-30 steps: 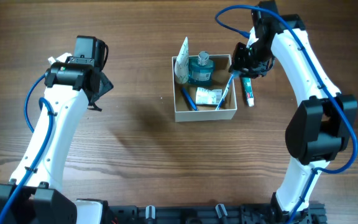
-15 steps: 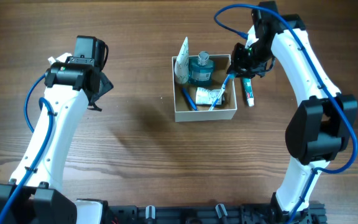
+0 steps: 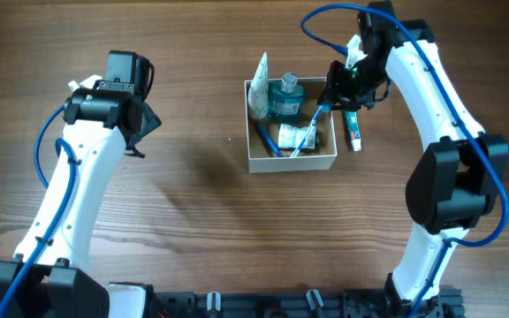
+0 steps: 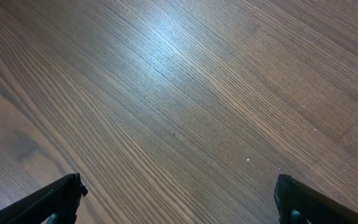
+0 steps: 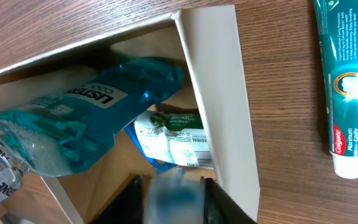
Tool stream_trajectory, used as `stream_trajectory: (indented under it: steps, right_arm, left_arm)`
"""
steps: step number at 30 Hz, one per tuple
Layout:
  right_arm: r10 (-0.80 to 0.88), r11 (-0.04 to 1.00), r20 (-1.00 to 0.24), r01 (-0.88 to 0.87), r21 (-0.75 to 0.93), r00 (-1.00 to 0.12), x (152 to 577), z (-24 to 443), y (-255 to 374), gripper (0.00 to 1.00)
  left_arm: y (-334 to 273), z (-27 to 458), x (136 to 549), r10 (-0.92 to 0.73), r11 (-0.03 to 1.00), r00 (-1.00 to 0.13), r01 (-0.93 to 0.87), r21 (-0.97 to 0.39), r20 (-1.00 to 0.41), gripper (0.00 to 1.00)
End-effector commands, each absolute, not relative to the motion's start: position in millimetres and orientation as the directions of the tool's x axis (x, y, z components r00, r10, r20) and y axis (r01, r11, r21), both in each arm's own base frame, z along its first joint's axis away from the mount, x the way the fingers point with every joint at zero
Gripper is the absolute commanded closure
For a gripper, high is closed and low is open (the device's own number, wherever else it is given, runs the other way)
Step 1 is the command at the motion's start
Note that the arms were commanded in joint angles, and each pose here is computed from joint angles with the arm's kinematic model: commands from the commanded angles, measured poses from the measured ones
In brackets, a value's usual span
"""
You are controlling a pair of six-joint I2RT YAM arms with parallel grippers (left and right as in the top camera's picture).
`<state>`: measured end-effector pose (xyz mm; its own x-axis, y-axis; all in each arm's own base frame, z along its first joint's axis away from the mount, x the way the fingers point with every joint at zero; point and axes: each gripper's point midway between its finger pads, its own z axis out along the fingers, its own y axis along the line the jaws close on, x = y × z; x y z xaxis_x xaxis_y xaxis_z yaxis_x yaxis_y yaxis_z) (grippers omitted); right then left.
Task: Pack container
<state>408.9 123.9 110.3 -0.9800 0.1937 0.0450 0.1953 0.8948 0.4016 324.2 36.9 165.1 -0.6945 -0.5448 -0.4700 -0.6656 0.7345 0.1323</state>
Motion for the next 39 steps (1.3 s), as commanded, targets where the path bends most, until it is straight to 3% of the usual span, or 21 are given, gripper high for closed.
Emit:
stream_trajectory:
  steps: [1, 6, 13, 18, 24, 31, 39]
  right_arm:
    - [0.137, 0.893, 0.007, 0.127, 0.432, -0.99, 410, 123, 138, 0.59]
    - [0.094, 0.898, -0.004, 0.083, 0.431, -0.996, 407, 123, 147, 0.43]
    - [0.099, 0.916, -0.031, 0.079, 0.394, -0.995, 410, 125, 137, 0.38]
    - [0.161, 0.94, -0.138, 0.109, 0.324, -0.977, 421, 152, 108, 0.35]
    - [0.221, 0.969, -0.264, 0.181, 0.165, -0.939, 423, 182, 52, 0.13]
    - [0.059, 0.997, -0.207, 0.046, 0.069, -0.977, 413, 158, 37, 0.01]
    - [-0.072, 0.996, -0.09, -0.067, -0.053, -0.993, 397, 117, 19, 0.0]
  left_arm:
    - [41, 163, 323, -0.555, 0.717, -0.683, -0.682, 0.142, -0.475, 0.0]
    - [41, 163, 323, -0.555, 0.717, -0.683, -0.682, 0.142, -0.475, 0.0]
    - [41, 163, 323, -0.555, 0.717, -0.683, -0.682, 0.142, -0.475, 0.0]
    - [41, 163, 323, -0.555, 0.717, -0.683, -0.682, 0.142, -0.475, 0.0]
    - [41, 163, 323, -0.555, 0.717, -0.683, -0.682, 0.142, -0.475, 0.0]
    - [41, 163, 323, -0.555, 0.717, -0.683, -0.682, 0.142, -0.475, 0.0]
    - [41, 163, 323, -0.555, 0.717, -0.683, -0.682, 0.142, -0.475, 0.0]
